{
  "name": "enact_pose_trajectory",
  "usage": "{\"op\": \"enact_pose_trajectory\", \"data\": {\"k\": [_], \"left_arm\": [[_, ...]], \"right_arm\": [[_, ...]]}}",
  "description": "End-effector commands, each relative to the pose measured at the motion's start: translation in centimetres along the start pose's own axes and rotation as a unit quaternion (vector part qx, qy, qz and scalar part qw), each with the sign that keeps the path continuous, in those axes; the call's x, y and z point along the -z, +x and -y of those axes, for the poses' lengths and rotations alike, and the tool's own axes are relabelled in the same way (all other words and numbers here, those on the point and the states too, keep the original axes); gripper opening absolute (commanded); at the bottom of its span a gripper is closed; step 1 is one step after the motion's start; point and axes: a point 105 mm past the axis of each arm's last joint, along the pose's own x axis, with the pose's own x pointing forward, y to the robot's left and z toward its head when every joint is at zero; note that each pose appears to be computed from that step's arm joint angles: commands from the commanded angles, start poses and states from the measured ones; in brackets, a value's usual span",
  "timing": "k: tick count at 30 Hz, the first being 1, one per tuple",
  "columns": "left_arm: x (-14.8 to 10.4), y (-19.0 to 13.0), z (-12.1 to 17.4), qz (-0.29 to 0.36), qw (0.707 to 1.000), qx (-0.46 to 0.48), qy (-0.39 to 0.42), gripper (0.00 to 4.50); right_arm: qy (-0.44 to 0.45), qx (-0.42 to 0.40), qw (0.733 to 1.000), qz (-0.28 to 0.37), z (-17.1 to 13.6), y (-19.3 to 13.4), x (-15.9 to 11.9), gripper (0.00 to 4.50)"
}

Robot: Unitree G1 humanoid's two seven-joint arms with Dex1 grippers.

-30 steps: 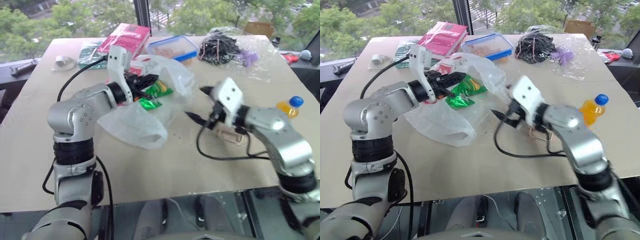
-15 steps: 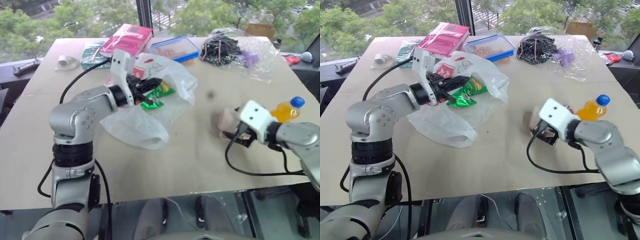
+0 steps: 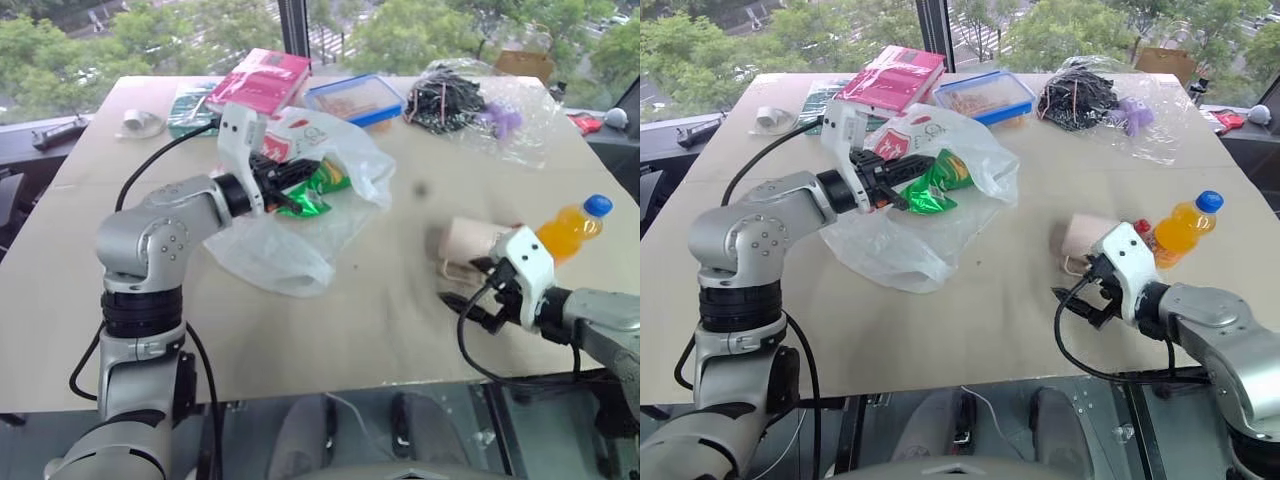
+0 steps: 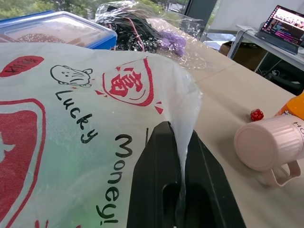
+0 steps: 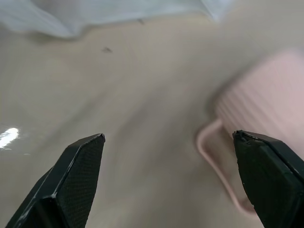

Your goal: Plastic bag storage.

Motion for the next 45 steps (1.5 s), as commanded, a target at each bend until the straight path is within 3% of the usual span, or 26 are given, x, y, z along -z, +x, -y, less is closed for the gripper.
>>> {"op": "enact_pose_trajectory", "data": {"k": [1, 7, 9, 10, 15, 17, 23, 29, 35, 40, 45], "left_arm": [[-1.3, 0.0, 0.3, 0.021, 1.0, 0.005, 0.021, 0.0], [-1.4, 0.1, 0.4, 0.022, 0.999, 0.005, 0.023, 0.0], [-1.4, 0.0, 0.4, 0.022, 0.999, 0.005, 0.022, 0.0], [-1.4, 0.0, 0.4, 0.022, 1.0, 0.005, 0.022, 0.0], [-1.5, -0.2, 0.3, 0.023, 0.999, 0.0, 0.022, 0.0], [-1.5, -0.2, 0.3, 0.023, 1.0, 0.0, 0.022, 0.0], [-1.8, 0.0, 0.2, 0.027, 0.999, -0.001, 0.018, 0.0], [-2.3, 0.1, 0.2, 0.03, 1.0, 0.001, 0.009, 0.0], [-3.4, -0.1, 0.6, 0.036, 0.999, 0.019, -0.001, 0.0], [-4.3, -1.1, 2.1, 0.041, 0.997, 0.061, -0.015, 0.0], [-3.5, -2.5, 3.4, 0.007, 0.995, 0.096, -0.021, 0.0]], "right_arm": [[-0.002, 0.034, 0.999, -0.004, 1.1, 1.0, 0.4, 4.49], [-0.019, 0.044, 0.998, -0.027, 2.2, 2.9, 1.7, 4.49], [-0.033, 0.039, 0.998, -0.035, 2.3, 3.3, 2.0, 3.49], [-0.041, 0.034, 0.998, -0.037, 2.2, 3.4, 2.2, 3.33], [-0.176, 0.038, 0.982, -0.054, 3.3, 3.8, 2.3, 0.63], [-0.206, 0.037, 0.977, -0.05, 3.4, 3.9, 2.1, 0.04], [-0.292, -0.001, 0.956, 0.019, 2.1, 4.0, -1.5, 0.04], [-0.283, -0.098, 0.943, 0.148, -3.0, 3.8, -8.0, 0.04], [-0.292, -0.215, 0.917, 0.169, -7.5, 5.6, -10.3, 0.04], [-0.313, -0.231, 0.908, 0.156, -8.1, 9.9, -10.9, 0.04], [-0.345, -0.245, 0.889, 0.173, -8.9, 13.3, -12.8, 0.04]]}}
